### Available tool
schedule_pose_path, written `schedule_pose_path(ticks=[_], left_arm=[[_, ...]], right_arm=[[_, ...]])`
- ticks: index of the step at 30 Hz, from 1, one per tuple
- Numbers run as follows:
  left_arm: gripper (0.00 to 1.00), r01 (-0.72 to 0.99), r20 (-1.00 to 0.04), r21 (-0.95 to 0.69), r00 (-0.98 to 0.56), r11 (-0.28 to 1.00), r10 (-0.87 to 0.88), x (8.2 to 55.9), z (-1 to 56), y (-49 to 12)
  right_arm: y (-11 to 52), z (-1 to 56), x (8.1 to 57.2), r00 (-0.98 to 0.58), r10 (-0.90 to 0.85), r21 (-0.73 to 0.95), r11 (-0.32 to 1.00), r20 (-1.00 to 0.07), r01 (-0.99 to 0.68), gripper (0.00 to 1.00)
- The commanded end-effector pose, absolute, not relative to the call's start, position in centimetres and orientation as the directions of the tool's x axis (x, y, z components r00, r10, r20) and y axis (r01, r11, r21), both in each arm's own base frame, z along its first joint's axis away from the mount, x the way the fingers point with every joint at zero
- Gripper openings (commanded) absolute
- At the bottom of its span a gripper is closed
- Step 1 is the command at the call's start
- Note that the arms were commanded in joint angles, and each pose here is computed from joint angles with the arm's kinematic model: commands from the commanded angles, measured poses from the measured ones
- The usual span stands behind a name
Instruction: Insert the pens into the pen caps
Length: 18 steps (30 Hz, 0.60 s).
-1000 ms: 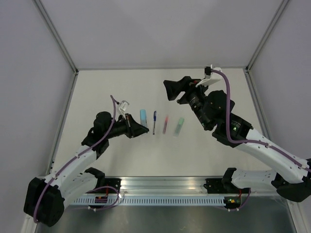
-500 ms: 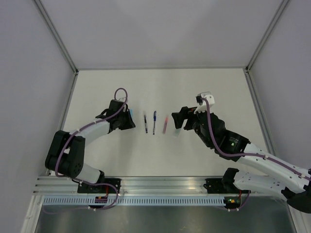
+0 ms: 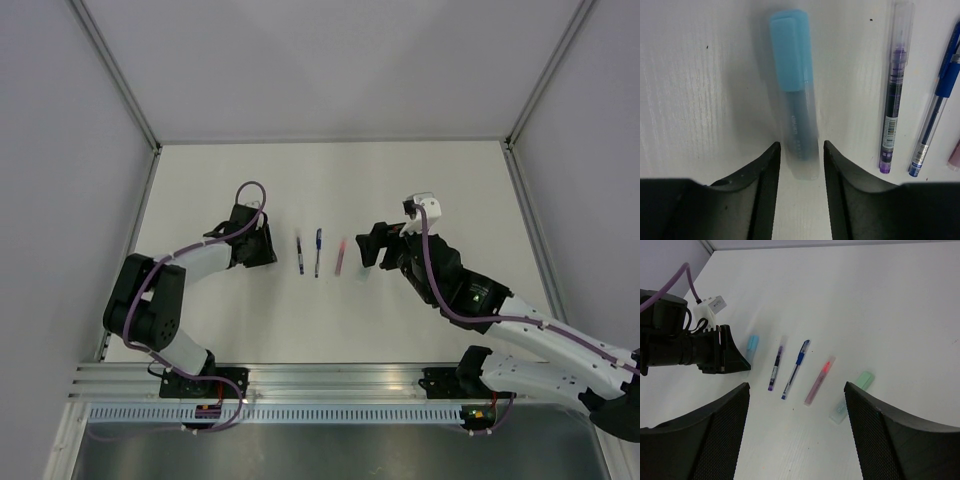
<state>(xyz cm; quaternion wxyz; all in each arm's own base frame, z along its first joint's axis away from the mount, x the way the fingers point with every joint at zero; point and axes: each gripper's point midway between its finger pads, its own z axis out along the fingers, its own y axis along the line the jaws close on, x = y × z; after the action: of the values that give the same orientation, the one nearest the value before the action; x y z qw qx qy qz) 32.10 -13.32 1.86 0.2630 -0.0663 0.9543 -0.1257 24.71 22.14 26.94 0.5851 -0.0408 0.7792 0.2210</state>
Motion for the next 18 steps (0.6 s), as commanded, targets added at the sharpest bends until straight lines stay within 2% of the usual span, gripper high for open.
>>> schedule_pose_path(ticks=[1,6,7,9,11,12,15,18], left_arm=[[0.47,-0.073,-0.480,-0.233,-0.858,0.970,-0.180,31.4,2.0,-12.3],[0.50,-0.029,-0.507,-0.274,-0.845,0.961,-0.170,31.2,4.4,-13.0],[0.52,0.005,-0.539,-0.298,-0.826,0.954,-0.165,31.3,6.0,-13.4],[0.71,0.066,-0.583,-0.346,-0.797,0.936,-0.159,31.4,8.4,-14.3],[0.99,0.230,-0.639,-0.448,-0.758,0.864,-0.129,30.5,12.4,-16.9],[1.00,0.316,-0.661,-0.500,-0.741,0.806,-0.119,29.8,14.1,-18.5],[1.00,0.411,-0.714,-0.523,-0.689,0.747,-0.122,28.2,17.3,-20.2],[1.00,0.464,-0.739,-0.524,-0.665,0.715,-0.111,27.2,18.0,-21.6]], right_arm=[[22.6,26.7,25.2,-0.308,0.187,0.289,0.900,-0.933,-0.328,0.82],[23.8,24.8,25.5,-0.366,0.172,0.305,0.887,-0.915,-0.345,0.83],[24.7,23.8,25.3,-0.403,0.150,0.311,0.873,-0.903,-0.374,0.83],[24.9,22.6,25.9,-0.452,0.166,0.349,0.866,-0.877,-0.359,0.92],[25.7,20.6,26.7,-0.541,0.177,0.420,0.831,-0.822,-0.366,0.98],[25.8,19.7,26.9,-0.576,0.180,0.445,0.819,-0.798,-0.361,0.98],[25.6,17.0,27.9,-0.654,0.189,0.503,0.797,-0.732,-0.333,0.98],[24.9,16.5,28.5,-0.640,0.208,0.497,0.810,-0.740,-0.311,0.98]])
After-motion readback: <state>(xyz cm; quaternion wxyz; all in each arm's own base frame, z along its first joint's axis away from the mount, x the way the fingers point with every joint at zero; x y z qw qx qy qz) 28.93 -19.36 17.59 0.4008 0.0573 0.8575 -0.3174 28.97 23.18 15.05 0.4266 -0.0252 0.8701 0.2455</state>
